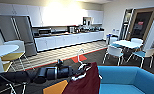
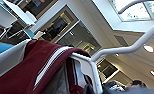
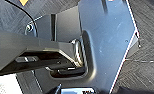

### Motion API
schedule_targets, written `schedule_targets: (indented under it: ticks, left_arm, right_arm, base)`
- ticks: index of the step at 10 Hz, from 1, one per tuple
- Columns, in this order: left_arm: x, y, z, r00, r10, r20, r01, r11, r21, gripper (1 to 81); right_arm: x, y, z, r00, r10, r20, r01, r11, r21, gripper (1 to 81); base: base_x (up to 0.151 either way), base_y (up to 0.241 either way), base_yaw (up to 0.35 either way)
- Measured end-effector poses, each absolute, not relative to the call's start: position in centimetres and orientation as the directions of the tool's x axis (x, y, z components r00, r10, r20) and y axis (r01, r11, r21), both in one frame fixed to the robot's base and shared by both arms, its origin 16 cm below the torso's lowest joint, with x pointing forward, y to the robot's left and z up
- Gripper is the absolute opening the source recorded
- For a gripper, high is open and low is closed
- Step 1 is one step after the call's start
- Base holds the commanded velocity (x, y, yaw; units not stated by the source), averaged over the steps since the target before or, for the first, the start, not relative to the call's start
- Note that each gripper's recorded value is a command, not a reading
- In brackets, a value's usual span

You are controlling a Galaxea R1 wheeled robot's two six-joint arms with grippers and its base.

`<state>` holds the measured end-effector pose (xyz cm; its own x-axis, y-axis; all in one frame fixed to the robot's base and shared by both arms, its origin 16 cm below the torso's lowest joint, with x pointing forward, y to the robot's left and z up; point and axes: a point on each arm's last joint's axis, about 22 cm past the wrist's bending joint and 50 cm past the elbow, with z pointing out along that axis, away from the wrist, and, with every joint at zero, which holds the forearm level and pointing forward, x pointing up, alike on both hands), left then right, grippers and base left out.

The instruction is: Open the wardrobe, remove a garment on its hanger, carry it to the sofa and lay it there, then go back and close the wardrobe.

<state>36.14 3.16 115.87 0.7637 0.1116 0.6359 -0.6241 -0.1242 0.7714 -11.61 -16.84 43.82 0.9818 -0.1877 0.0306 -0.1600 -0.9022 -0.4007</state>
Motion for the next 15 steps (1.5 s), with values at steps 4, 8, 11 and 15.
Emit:
schedule_targets:
  ticks: [4,8,11,15]
  left_arm:
    - [36.21,3.28,115.78,0.763,0.112,0.636,-0.624,-0.129,0.771,1.0]
    - [36.26,3.50,115.29,0.766,0.112,0.633,-0.618,-0.139,0.773,1.0]
    - [36.18,3.54,115.32,0.766,0.112,0.633,-0.619,-0.139,0.773,1.0]
    - [36.21,3.94,115.21,0.764,0.115,0.635,-0.619,-0.145,0.772,1.0]
  right_arm:
    - [-11.58,-16.88,43.81,0.982,-0.188,0.031,-0.160,-0.902,-0.400,81.1]
    - [-11.58,-16.92,43.80,0.982,-0.187,0.031,-0.160,-0.903,-0.399,81.1]
    - [-11.60,-16.92,43.80,0.982,-0.188,0.031,-0.160,-0.903,-0.399,81.1]
    - [-11.59,-16.87,43.80,0.982,-0.187,0.030,-0.160,-0.903,-0.400,81.1]
  base:
    - [0.000,0.000,-0.255]
    - [0.000,0.000,-0.256]
    - [0.000,0.000,-0.256]
    - [0.000,0.000,-0.256]
